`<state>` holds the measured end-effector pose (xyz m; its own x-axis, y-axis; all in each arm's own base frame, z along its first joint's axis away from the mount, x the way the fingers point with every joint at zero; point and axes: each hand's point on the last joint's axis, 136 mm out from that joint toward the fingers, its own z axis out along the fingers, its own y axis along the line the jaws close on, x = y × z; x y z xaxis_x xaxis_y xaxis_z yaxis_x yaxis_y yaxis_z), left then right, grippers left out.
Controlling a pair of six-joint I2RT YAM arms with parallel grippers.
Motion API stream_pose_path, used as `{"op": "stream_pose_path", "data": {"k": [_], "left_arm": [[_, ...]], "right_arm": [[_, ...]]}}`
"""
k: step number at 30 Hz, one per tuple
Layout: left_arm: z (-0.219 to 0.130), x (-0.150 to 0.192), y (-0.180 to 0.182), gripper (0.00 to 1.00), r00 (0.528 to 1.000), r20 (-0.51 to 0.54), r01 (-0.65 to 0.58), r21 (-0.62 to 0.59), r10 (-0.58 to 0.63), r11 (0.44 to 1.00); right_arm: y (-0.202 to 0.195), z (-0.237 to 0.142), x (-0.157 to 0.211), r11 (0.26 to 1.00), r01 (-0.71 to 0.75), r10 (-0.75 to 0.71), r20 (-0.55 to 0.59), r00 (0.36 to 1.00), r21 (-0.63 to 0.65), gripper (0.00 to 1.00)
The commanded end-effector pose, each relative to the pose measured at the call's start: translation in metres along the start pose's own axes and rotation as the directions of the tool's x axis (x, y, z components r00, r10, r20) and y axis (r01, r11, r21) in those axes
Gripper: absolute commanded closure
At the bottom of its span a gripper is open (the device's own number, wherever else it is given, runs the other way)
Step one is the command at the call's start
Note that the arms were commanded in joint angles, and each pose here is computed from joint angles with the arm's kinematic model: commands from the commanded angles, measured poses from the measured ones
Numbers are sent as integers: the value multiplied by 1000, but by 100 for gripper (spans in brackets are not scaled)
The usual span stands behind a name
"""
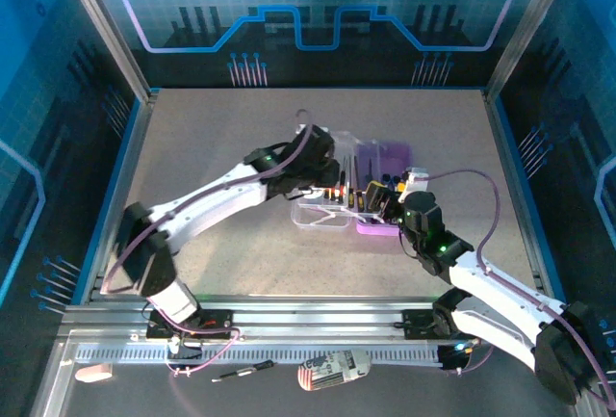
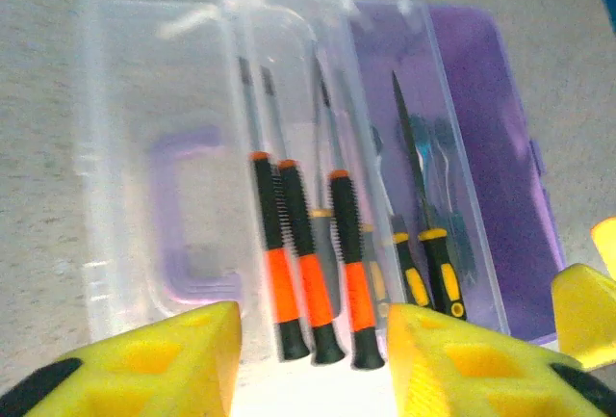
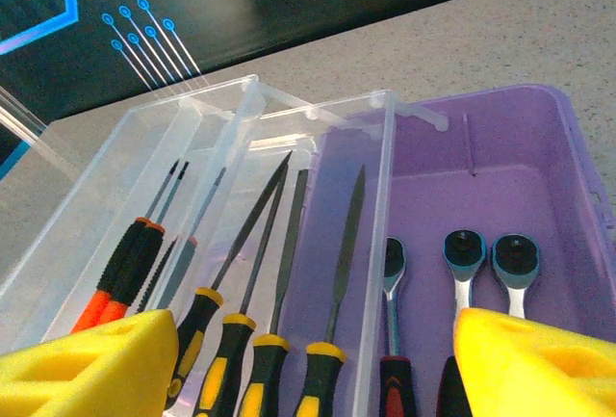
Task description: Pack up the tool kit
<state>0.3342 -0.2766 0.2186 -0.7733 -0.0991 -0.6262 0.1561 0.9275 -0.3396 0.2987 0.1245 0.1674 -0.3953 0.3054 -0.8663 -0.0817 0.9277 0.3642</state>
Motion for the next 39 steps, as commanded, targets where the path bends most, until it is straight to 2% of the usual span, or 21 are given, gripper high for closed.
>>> {"op": "stream_pose_path", "data": {"k": [1,3,6,11,17,25,30,39], "left_arm": [[-8,-13,51,36,990,102,100,-58,-94,993],[-4,-2,78,27,978,68,200,-38,-197,979],[14,25,101,27,952,-56,300,-7,-300,954],[41,64,99,36,938,-218,282,38,-268,959],[63,89,102,53,920,-276,303,51,-278,952],[85,100,99,57,911,-331,284,70,-247,956],[94,106,110,76,910,-330,273,22,-251,962],[90,101,123,93,920,-308,234,-60,-241,970]], "right_arm": [[-9,-2,-10,999,-21,19,33,999,46,24],[-12,-2,-10,998,-20,18,34,999,59,24],[-15,0,-9,997,-23,20,32,999,71,24],[-20,3,-6,995,-23,22,18,1000,96,25],[-23,3,-6,995,-28,26,22,999,98,26],[-24,3,-6,995,-29,27,19,999,100,27],[-25,2,-8,995,-32,29,33,999,92,27],[-35,6,-6,991,-47,46,9,999,121,27]]}}
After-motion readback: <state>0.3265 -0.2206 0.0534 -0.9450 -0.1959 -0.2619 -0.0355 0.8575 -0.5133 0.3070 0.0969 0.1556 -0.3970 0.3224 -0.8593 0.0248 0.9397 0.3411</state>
